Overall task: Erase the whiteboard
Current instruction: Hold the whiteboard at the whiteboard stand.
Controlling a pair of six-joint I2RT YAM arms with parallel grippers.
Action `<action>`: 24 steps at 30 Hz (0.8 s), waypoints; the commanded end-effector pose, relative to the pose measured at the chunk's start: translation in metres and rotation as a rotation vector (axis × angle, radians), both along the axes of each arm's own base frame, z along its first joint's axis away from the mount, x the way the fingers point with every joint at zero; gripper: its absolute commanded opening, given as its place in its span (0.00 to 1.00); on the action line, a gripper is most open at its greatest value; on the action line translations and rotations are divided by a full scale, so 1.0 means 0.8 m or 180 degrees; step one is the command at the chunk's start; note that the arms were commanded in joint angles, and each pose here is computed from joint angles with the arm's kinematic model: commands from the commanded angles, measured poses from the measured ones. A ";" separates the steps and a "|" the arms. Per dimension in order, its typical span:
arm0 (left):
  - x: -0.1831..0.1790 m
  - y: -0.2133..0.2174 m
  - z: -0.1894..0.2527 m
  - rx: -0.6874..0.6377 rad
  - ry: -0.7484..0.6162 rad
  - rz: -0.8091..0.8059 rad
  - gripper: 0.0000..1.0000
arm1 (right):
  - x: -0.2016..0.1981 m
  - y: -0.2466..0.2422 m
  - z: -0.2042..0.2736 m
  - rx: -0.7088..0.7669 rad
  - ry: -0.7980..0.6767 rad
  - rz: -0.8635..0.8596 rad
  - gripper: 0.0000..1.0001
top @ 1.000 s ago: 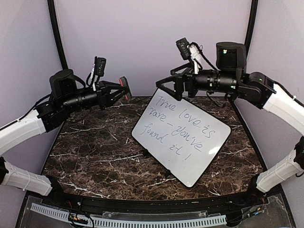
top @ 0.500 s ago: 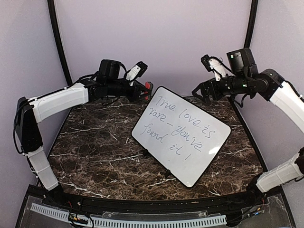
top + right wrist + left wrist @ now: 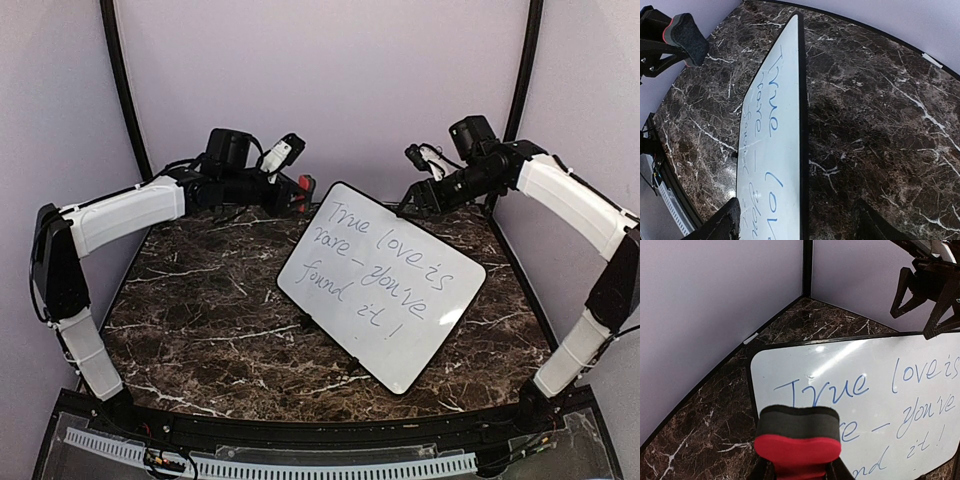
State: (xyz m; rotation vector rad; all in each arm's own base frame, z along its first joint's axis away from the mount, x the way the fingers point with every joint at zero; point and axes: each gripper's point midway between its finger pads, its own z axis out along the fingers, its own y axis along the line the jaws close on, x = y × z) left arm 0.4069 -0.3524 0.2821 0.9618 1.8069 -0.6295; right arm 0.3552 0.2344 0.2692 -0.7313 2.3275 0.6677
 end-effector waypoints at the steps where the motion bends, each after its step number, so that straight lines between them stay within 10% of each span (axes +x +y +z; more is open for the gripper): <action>1: -0.012 0.012 0.026 -0.0146 -0.0007 0.0051 0.23 | -0.016 0.015 0.012 0.0200 0.0031 0.0261 0.72; 13: -0.039 0.023 0.019 -0.0299 0.0013 0.0115 0.23 | -0.018 0.019 -0.029 0.0175 0.0282 0.0309 0.67; 24: -0.043 0.015 0.008 -0.0245 0.0031 0.0129 0.23 | -0.042 0.031 -0.018 0.0471 0.0403 0.0493 0.36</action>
